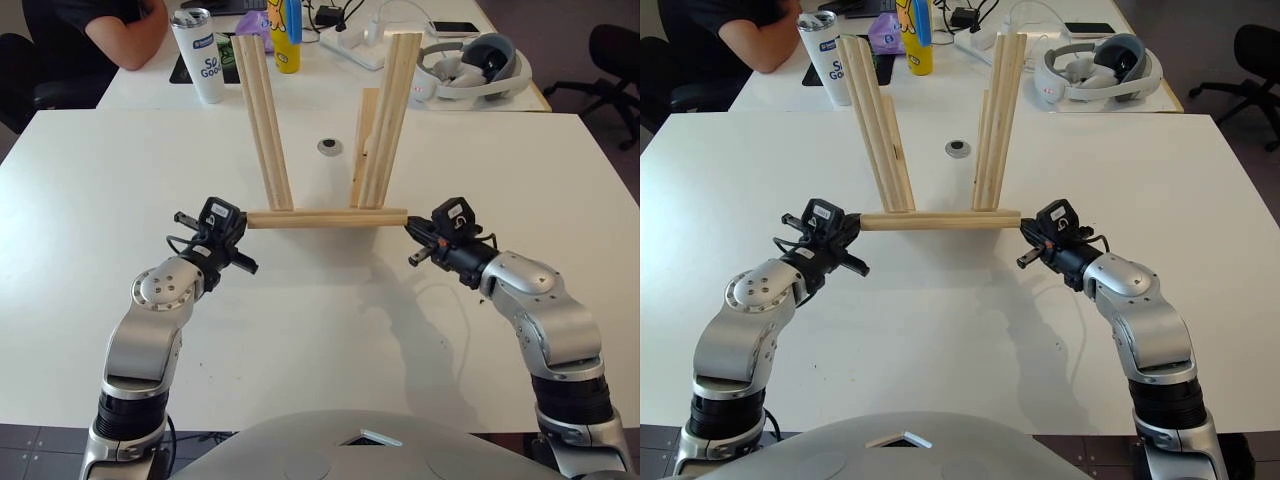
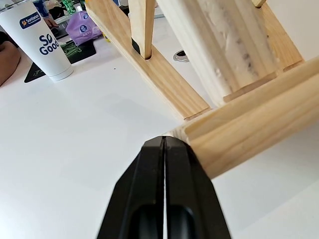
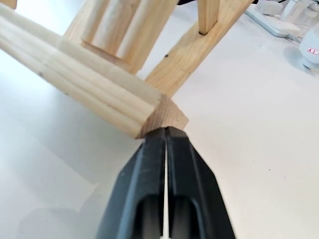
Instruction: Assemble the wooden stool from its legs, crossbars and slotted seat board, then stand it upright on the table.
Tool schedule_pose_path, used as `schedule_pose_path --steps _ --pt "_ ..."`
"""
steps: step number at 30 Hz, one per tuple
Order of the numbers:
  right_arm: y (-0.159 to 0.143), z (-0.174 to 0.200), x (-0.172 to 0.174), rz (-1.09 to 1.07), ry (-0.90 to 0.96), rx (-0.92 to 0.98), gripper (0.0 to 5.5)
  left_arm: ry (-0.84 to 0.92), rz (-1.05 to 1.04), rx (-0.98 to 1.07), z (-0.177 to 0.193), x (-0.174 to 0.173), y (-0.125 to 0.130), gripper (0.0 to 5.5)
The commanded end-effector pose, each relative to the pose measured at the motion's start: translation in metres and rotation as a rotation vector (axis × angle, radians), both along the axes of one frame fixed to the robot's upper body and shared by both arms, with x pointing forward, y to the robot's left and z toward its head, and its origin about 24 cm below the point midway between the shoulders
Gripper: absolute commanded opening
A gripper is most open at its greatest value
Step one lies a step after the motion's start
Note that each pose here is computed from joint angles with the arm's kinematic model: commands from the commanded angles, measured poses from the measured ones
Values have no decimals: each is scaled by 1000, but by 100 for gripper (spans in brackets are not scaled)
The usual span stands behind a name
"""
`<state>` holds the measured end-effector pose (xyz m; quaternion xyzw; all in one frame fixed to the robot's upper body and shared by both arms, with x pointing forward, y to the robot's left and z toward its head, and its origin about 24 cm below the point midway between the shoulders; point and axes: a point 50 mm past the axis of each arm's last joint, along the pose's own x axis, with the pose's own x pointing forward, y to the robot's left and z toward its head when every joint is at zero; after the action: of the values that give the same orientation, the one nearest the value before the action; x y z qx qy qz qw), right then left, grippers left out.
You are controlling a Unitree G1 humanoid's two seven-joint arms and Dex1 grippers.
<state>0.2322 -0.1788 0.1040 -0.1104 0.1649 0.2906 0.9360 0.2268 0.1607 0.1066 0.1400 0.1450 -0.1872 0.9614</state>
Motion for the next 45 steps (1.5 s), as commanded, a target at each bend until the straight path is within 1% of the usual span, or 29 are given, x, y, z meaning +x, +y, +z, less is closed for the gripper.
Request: schedule_pose_path --steps 1,7,9,11,14,15,17,20,23,26,31,36,41,45 --pt "30 30 -15 240 -57 125 0 1 -190 -103 12 -6 -27 1" --pt "33 40 -26 304 -34 146 0 43 -225 -122 10 -12 -33 1" --pt "33 40 -30 312 -21 134 0 60 -223 -115 8 -15 -32 1" --pt "22 25 -28 235 0 37 0 69 -187 -52 -1 -17 -23 1" --pt "-4 1 -16 -30 -29 -79 0 -3 -67 16 -10 -12 -8 1" --pt "-11 -7 -14 -105 -41 -105 0 -44 9 46 -15 -9 0 1" --pt "-14 -22 -15 -188 -48 -109 0 -86 146 65 -28 -8 17 1" --pt "-7 -42 -16 -214 -35 -80 0 -94 216 87 -47 -13 28 1" --pt "-1 -57 -17 -217 -21 -59 0 -65 185 73 -61 -15 22 1" --pt "4 -66 -12 -220 -36 -33 0 -44 128 47 -70 -17 9 1" --pt "7 -72 -10 -217 -47 -44 0 -44 72 15 -72 -16 -7 1" --pt "10 -76 -6 -209 -51 -46 0 -31 67 14 -75 -17 -10 1" --pt "11 -82 -7 -208 -36 -54 0 4 74 38 -83 -21 -5 1" --pt "18 -79 -6 -187 -56 -23 0 -32 43 18 -74 -15 -11 1"
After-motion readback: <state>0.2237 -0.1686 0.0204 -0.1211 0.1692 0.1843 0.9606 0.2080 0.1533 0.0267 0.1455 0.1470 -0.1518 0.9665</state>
